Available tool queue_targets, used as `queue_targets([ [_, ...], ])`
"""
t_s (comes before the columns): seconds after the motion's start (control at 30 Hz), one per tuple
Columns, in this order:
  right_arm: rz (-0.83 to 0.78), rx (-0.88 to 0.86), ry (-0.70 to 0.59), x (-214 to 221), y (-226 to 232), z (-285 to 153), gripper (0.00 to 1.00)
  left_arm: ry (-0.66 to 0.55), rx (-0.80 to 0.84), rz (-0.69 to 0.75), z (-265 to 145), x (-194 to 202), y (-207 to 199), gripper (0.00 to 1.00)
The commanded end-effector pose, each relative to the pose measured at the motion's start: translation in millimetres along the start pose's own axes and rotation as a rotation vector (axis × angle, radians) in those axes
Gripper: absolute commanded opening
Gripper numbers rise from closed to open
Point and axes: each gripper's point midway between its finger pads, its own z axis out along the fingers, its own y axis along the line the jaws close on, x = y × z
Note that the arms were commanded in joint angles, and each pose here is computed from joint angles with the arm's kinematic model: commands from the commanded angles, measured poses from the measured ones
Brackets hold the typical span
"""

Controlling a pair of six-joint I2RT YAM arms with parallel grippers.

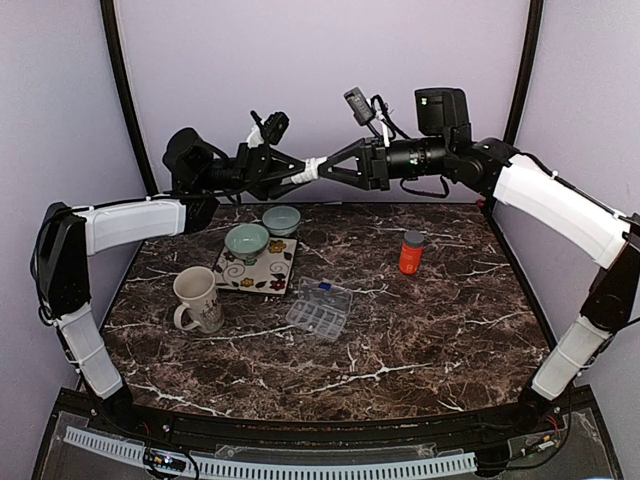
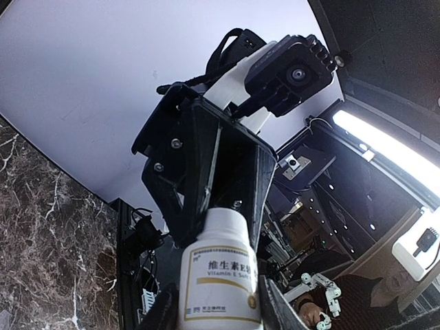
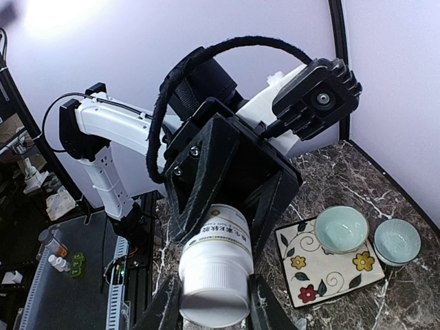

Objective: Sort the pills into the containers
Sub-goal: Unscrew the lid of the pill bottle.

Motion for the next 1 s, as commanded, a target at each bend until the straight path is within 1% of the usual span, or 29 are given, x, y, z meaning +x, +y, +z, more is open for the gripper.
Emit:
queue_targets([
  [0.0, 0.008, 0.031, 0.077, 23, -2, 5, 0.07, 0.005, 0.069, 0.171, 8, -7, -52, 0.0],
  [0.07, 0.009, 0.031, 0.065, 20, 0, 4, 0.25, 0.01, 0.056, 0.171, 8, -5, -50, 0.0],
  [0.1, 0.012, 0.024, 0.06, 18, 2, 3, 0.36, 0.011, 0.045, 0.184, 8, -5, -48, 0.0],
  [0.13, 0.013, 0.016, 0.053, 16, 4, 2, 0.44, 0.013, 0.034, 0.188, 8, -4, -47, 0.0],
  [0.27, 0.025, -0.009, 0.032, 11, 10, 0, 0.66, 0.004, -0.017, 0.214, 7, -4, -42, 0.0],
  [0.33, 0.037, -0.013, 0.032, 13, 10, 1, 0.73, -0.006, -0.036, 0.228, 7, -4, -40, 0.0],
  [0.43, 0.031, -0.016, 0.014, 5, 21, -9, 0.74, -0.015, -0.054, 0.24, 5, -5, -37, 0.0],
  [0.63, 0.082, 0.001, 0.006, 11, 25, -19, 0.75, -0.048, -0.135, 0.275, 1, -8, -24, 0.0],
  [0.8, 0.234, 0.008, -0.066, 4, 14, -35, 0.69, -0.076, -0.249, 0.348, -6, -8, -10, 0.0],
  [0.97, 0.423, 0.032, -0.063, 7, -9, -33, 0.61, -0.095, -0.308, 0.426, -11, -8, -8, 0.0],
])
